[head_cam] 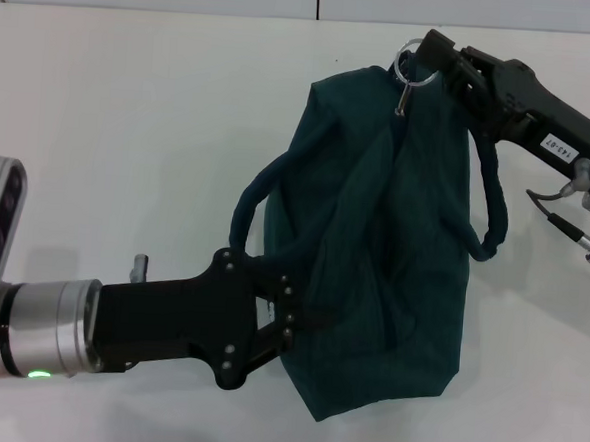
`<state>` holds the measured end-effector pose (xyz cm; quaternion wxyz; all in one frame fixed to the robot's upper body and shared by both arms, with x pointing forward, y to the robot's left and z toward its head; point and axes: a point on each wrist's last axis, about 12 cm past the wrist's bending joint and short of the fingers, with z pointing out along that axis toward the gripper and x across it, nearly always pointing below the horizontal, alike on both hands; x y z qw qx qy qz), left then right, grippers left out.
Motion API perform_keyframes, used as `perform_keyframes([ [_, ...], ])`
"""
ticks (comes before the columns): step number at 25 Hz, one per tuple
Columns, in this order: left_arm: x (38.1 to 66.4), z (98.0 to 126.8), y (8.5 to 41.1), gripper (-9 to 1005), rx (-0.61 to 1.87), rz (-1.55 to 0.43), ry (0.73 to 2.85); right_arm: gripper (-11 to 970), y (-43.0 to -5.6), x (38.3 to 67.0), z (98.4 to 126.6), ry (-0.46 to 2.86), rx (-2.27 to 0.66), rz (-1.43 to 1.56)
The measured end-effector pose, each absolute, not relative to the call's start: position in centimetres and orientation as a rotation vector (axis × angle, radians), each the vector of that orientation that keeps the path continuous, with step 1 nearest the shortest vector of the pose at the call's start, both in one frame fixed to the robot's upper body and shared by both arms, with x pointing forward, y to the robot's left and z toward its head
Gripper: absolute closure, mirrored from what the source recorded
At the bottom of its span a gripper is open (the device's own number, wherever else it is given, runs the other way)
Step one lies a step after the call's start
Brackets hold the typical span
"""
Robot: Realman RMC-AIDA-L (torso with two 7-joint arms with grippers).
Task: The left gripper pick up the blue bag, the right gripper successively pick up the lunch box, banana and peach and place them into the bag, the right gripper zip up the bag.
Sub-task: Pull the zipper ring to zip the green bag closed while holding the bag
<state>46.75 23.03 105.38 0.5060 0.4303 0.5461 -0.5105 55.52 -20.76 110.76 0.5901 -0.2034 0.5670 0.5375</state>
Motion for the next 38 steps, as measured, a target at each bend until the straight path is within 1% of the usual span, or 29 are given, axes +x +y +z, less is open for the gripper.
perform_keyframes([
  [19, 46.0, 105.3, 23.4, 845, 1.049, -1.247, 1.297, 953, -21.2, 55.4, 110.3, 1.347, -0.455, 1.230],
  [25, 46.0, 105.2, 23.4, 831, 1.040, -1.236, 1.304, 953, -21.2, 55.2, 110.6, 1.316, -0.459, 1.251],
  [32, 46.3, 104.5, 24.9, 815, 0.859, -1.093, 1.373, 954, -21.2, 54.9, 110.8, 1.301, -0.449, 1.285],
  [38, 45.5, 104.2, 26.5, 801, 0.729, -1.019, 1.392, 954, -20.8, 54.7, 111.1, 1.275, -0.485, 1.315],
])
